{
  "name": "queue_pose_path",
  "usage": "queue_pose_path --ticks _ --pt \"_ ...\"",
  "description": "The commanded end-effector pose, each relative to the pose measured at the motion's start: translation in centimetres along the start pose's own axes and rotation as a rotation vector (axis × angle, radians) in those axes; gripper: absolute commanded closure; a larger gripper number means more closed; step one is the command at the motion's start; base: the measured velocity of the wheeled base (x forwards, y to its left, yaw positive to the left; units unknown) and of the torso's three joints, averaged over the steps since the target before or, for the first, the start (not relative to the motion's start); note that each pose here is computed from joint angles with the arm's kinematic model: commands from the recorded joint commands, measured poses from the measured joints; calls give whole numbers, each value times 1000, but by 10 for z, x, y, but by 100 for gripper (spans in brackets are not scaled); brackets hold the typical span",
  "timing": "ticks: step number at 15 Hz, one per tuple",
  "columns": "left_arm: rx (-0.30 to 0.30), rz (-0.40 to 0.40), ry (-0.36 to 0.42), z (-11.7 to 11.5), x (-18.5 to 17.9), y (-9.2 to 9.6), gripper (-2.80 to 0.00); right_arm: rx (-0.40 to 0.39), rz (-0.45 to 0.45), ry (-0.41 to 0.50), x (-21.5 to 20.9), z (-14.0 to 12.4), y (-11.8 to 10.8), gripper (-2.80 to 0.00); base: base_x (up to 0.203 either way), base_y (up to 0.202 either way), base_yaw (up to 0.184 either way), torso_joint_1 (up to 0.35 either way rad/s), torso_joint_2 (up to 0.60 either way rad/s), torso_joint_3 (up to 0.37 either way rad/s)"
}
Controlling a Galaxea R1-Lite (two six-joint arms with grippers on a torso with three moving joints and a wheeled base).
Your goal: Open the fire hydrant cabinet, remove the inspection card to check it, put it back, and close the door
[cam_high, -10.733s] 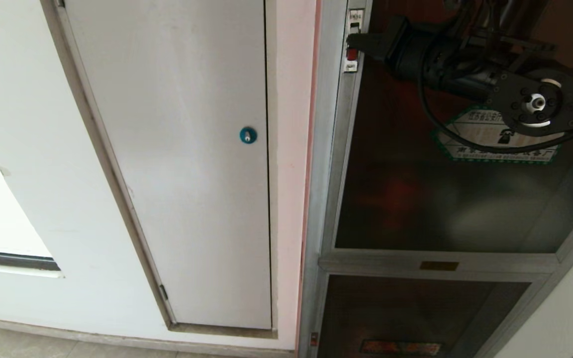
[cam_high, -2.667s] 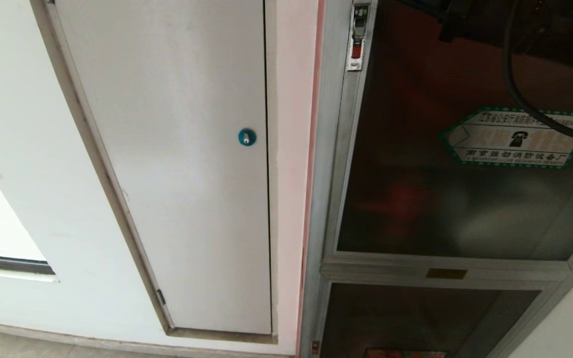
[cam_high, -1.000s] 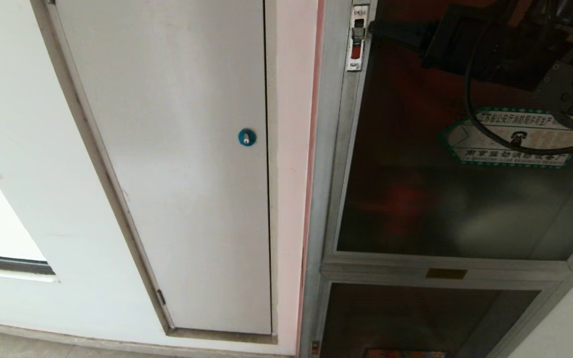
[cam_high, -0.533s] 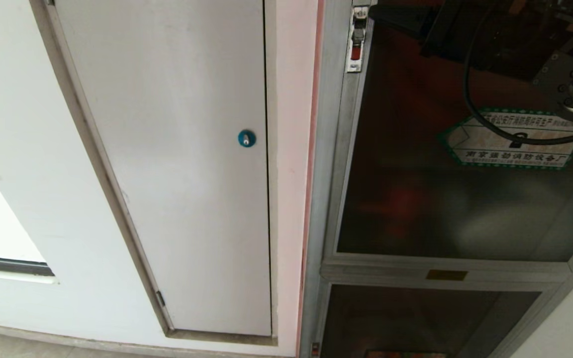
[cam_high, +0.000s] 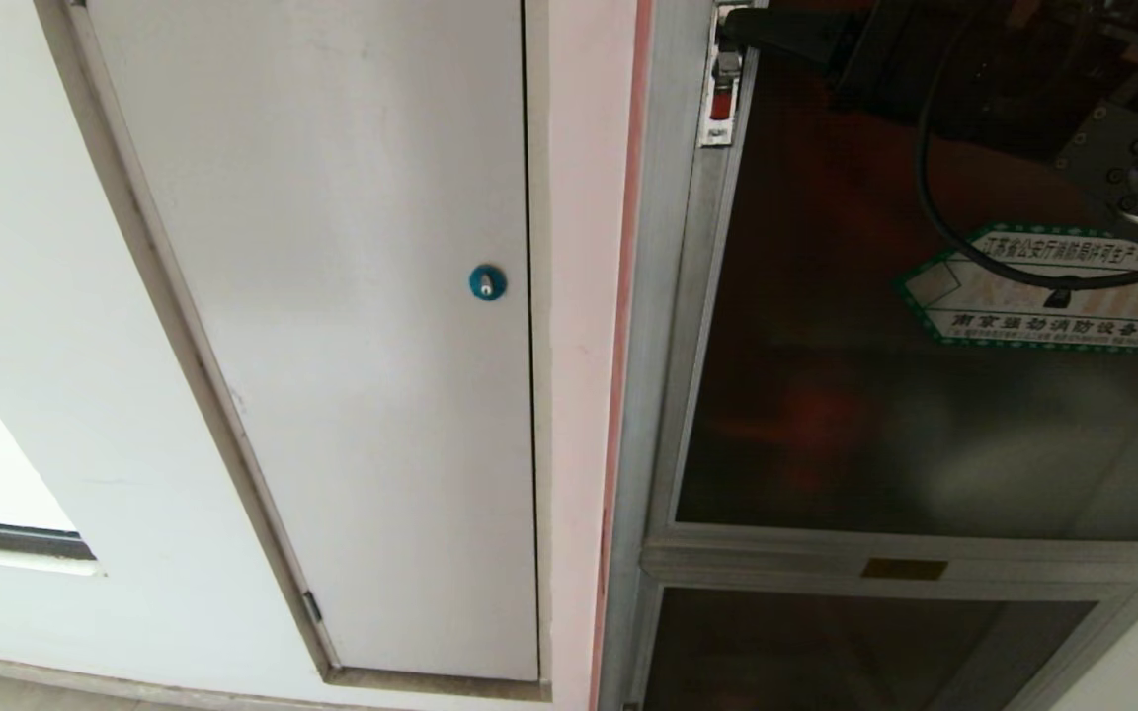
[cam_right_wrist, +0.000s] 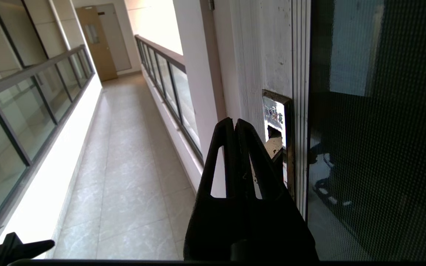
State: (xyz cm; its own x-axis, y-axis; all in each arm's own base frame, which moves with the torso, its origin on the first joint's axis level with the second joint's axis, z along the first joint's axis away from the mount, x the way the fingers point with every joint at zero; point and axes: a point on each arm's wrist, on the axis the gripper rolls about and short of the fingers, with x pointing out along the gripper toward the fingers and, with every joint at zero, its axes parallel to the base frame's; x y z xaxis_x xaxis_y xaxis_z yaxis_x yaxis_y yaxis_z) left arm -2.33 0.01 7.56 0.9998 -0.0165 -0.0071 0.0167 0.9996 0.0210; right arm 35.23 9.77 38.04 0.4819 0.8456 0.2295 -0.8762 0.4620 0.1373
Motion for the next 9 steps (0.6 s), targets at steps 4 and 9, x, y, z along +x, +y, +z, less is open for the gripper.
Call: queue_pose_path --ticks 4,9 --pt "0 0 1 0 0 0 0 29 -11 28 0 -12 -5 0 0 0 0 0 0 0" --pt "0 0 1 0 0 0 0 58 -28 58 1 -27 -13 0 0 0 0 0 0 0"
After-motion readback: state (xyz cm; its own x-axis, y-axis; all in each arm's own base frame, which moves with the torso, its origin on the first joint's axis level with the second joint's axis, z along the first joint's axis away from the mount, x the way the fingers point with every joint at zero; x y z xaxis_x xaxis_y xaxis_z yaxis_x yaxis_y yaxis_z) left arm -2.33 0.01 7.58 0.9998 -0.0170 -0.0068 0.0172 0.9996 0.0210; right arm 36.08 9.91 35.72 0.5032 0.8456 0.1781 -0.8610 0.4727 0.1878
